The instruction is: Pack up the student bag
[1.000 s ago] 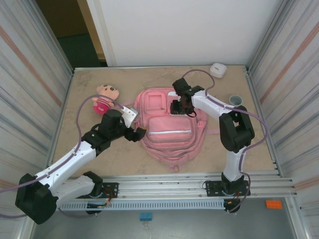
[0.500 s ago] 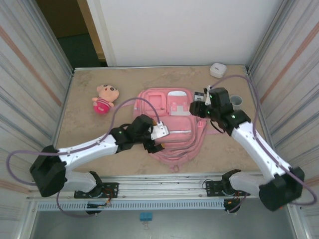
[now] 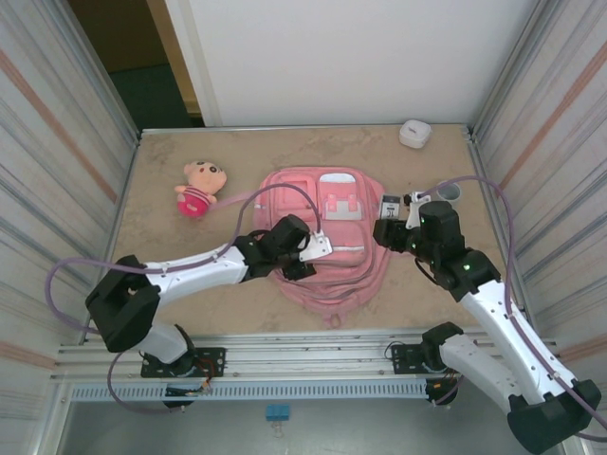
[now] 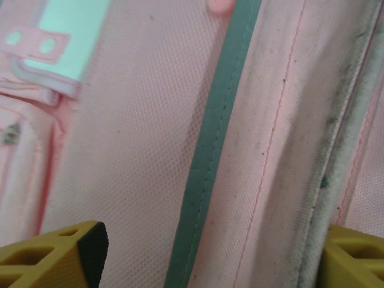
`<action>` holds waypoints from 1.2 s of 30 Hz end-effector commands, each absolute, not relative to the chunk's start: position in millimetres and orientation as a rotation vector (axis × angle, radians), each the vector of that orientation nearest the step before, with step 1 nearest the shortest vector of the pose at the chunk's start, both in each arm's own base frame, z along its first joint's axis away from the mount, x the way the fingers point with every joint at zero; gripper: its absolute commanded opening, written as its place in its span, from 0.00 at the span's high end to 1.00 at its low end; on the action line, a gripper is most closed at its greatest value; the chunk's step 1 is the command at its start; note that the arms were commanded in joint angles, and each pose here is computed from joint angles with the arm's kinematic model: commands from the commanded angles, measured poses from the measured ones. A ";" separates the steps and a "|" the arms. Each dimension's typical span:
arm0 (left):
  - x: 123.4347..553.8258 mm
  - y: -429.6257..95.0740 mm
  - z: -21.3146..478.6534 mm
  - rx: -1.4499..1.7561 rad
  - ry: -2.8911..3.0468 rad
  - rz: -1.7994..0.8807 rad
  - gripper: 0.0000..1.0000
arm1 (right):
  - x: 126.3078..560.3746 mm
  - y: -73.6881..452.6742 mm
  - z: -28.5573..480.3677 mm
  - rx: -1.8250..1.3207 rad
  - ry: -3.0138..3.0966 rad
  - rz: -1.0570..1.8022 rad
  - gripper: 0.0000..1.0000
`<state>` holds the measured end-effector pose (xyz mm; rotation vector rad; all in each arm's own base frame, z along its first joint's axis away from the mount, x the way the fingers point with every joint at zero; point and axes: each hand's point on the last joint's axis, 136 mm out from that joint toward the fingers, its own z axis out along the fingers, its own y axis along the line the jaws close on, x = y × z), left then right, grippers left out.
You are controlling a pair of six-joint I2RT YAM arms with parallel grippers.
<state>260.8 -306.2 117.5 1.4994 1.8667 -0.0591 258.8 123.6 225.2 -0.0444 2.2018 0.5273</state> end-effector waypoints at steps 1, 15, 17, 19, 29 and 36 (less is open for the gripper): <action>282.1 -313.5 176.2 1.273 1.783 -0.159 0.25 | 250.4 131.5 219.6 -0.154 2.208 0.561 0.59; 317.1 -303.8 228.3 1.070 1.756 -0.338 0.93 | 194.7 196.0 206.2 -0.920 1.975 0.541 0.60; 314.7 -309.4 239.3 1.076 1.733 -0.392 0.93 | 183.7 211.9 195.9 -1.132 1.893 0.454 0.60; 308.7 -315.5 246.4 1.097 1.712 -0.446 0.93 | 183.8 222.4 189.3 -1.238 1.855 0.384 0.59; 284.0 -324.7 275.7 1.112 1.647 -0.619 0.93 | 236.8 254.1 158.7 -1.320 1.933 0.234 0.55; 279.7 -320.5 279.8 1.112 1.640 -0.618 0.92 | 278.9 248.5 168.3 -1.111 1.986 0.081 0.42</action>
